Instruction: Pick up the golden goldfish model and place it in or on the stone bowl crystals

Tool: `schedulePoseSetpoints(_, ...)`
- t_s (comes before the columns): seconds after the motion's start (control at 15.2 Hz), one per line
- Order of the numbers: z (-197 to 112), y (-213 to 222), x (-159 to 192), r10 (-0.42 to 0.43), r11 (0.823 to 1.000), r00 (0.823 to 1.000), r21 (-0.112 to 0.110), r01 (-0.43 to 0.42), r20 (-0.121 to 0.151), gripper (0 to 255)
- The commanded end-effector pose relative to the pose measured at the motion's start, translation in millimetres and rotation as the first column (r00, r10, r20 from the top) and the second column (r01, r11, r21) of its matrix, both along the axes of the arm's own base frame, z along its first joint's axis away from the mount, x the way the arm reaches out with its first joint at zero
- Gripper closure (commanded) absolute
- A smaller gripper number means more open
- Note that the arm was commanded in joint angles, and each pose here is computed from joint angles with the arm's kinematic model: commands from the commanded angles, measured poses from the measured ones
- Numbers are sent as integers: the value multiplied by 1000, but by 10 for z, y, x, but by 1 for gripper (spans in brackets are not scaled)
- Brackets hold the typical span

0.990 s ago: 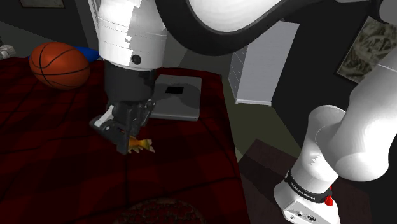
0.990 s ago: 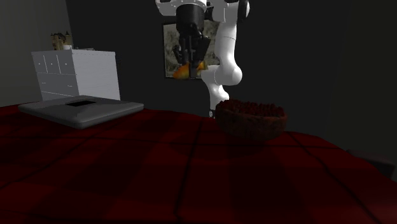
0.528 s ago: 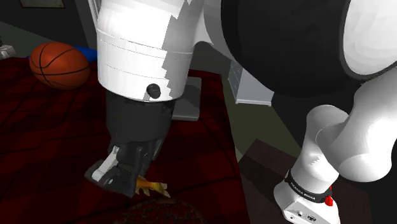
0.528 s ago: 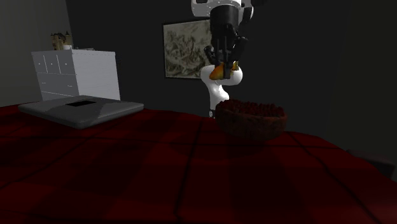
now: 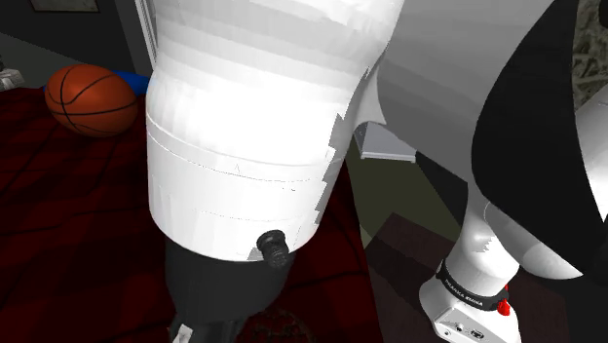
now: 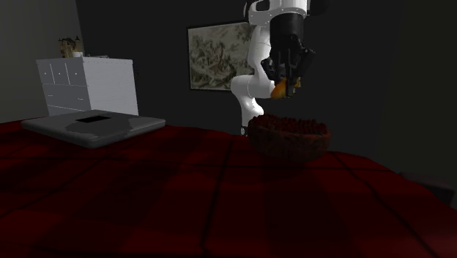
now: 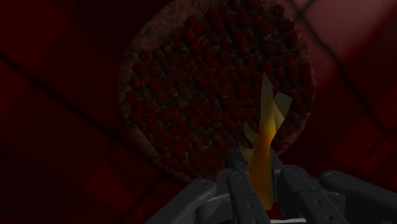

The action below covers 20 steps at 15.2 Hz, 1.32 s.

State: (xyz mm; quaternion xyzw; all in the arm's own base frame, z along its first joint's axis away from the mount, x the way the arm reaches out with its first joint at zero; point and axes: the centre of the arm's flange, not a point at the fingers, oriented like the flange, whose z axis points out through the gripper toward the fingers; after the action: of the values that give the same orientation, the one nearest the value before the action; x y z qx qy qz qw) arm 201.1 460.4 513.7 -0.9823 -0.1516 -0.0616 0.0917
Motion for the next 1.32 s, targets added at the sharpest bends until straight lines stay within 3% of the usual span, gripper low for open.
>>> schedulePoseSetpoints(0.0,-113,9,-4,0,1000,1000,0,0,0,255)
schedulePoseSetpoints(0.46,-488,9,-4,0,1000,1000,0,0,0,255)
schedulePoseSetpoints(0.92,-488,9,-4,0,1000,1000,0,0,0,255)
schedulePoseSetpoints(0.99,-488,9,-4,0,1000,1000,0,0,0,0)
schedulePoseSetpoints(1.25,-488,9,-4,0,1000,1000,0,0,0,0)
